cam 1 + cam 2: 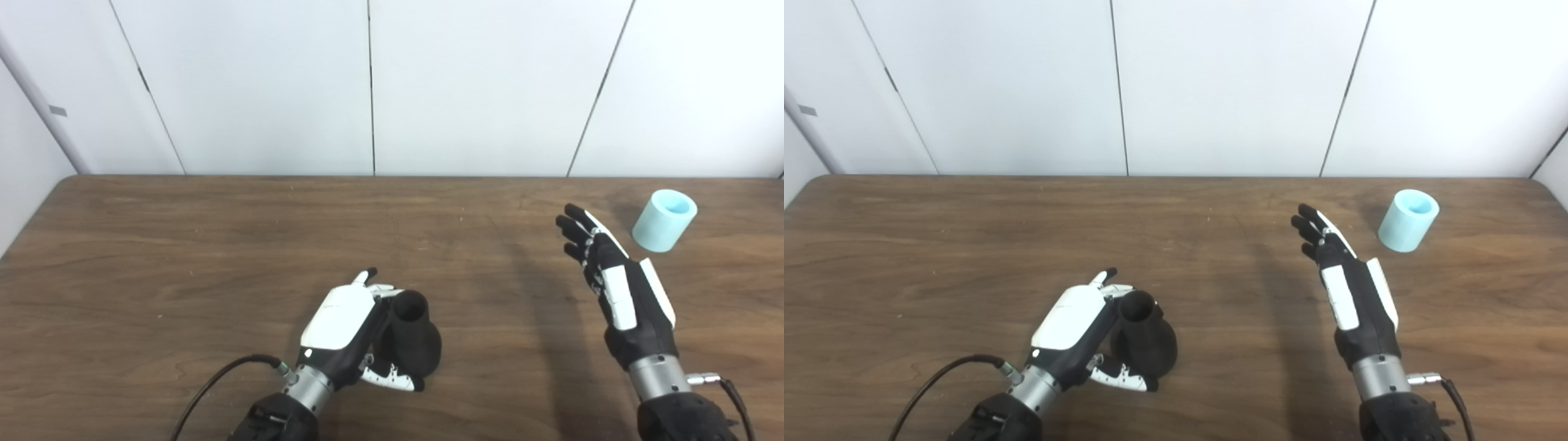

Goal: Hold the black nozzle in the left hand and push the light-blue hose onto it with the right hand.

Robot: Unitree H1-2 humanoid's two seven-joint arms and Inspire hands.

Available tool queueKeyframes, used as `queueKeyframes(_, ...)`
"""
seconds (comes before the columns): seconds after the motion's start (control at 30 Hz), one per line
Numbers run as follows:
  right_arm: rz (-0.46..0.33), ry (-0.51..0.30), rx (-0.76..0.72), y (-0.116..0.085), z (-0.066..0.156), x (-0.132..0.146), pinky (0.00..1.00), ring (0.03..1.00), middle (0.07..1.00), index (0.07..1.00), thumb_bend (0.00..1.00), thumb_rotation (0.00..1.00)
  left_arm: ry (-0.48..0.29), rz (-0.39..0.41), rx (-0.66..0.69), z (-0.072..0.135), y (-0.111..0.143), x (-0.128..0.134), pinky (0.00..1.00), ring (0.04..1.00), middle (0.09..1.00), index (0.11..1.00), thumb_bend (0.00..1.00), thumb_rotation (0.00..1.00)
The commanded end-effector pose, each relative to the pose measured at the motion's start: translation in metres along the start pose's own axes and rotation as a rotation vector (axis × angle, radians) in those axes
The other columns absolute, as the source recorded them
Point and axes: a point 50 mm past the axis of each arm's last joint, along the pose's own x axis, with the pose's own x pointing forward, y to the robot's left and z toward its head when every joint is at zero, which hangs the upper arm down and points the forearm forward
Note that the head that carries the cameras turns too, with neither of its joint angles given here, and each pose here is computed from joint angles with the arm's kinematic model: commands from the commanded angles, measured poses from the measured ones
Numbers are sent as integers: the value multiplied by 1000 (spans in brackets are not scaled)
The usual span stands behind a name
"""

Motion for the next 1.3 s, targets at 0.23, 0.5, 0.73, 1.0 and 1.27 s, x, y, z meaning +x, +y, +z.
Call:
queueKeyframes(0.23, -13, -87, -37, -20, 33, 9, 914, 929, 884, 898, 602, 1000, 45, -137, 4, -10, -26, -15, 1000, 753, 478, 494, 523, 0)
queueKeyframes(0.5, -89, -120, -265, -86, 73, 41, 876, 910, 875, 887, 546, 761, 47, -157, 8, -16, -28, -14, 1000, 725, 496, 479, 523, 0)
queueKeyframes(0.73, -175, -131, -550, -125, 102, 66, 765, 842, 855, 869, 589, 543, 36, -166, 24, -23, -27, -16, 1000, 723, 492, 483, 523, 0)
queueKeyframes(1.0, -176, -6, -835, -147, 110, 98, 834, 891, 867, 858, 749, 370, 30, -171, 43, -38, -24, -19, 1000, 707, 483, 489, 524, 0)
queueKeyframes(1.27, -145, 107, -1122, -154, 110, 135, 912, 935, 874, 841, 773, 319, 21, -159, 34, -56, -12, -25, 1000, 712, 487, 488, 523, 0)
